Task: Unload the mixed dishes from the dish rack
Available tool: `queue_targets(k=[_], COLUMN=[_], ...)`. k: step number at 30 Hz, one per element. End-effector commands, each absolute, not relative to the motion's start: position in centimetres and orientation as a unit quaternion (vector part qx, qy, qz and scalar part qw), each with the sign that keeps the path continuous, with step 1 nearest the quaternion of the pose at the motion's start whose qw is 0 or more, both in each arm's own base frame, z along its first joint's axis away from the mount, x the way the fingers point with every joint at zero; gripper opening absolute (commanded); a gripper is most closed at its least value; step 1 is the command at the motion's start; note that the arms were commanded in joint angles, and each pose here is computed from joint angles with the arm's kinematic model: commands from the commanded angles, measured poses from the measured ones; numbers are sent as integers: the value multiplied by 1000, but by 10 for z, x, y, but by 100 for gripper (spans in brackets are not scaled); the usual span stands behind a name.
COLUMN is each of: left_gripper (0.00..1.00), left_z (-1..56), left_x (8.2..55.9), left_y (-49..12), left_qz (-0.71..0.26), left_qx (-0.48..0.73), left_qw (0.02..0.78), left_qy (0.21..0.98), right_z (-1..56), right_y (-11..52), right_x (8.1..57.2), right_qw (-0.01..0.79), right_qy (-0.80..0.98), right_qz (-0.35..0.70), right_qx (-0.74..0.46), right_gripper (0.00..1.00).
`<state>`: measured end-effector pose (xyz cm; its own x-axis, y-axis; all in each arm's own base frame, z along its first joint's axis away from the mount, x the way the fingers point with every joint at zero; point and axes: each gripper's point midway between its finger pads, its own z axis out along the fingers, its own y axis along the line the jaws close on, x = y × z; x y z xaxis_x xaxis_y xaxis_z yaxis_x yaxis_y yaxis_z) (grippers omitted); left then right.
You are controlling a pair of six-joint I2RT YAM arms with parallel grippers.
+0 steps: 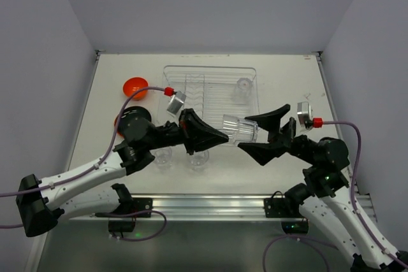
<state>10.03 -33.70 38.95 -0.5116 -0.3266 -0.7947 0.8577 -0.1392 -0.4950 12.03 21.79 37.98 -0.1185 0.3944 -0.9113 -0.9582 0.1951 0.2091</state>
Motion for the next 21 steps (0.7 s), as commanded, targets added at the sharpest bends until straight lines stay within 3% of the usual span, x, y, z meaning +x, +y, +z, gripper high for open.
queue_targets(k=[1, 4, 5, 8, 16, 21], left_gripper=[0, 0, 0, 0, 0, 0], left_z=[379, 357, 329, 303, 232, 185], left_x=[134, 154, 164, 171, 154, 140], left_y=[-340, -341, -342, -346, -383, -399], left_qz=[-613, -541, -500, -446, -273, -217], left_qx=[258, 265, 266, 291, 414, 471], left_qw=[480, 482, 459, 427, 351, 298], left_qy=[572, 636, 684, 731, 794, 802], right_z=[362, 349, 351, 348, 355, 351], right_y=[195, 159, 147, 107, 50, 44], right_x=[159, 179, 179, 178, 165, 161], right_qw=[628, 641, 649, 664, 665, 660], right_qy=[582, 650, 655, 677, 714, 723], right_qz=[478, 395, 378, 318, 209, 190], right_qx=[-196, -104, -79, 2, 73, 69], right_gripper=[99, 99, 99, 99, 99, 99])
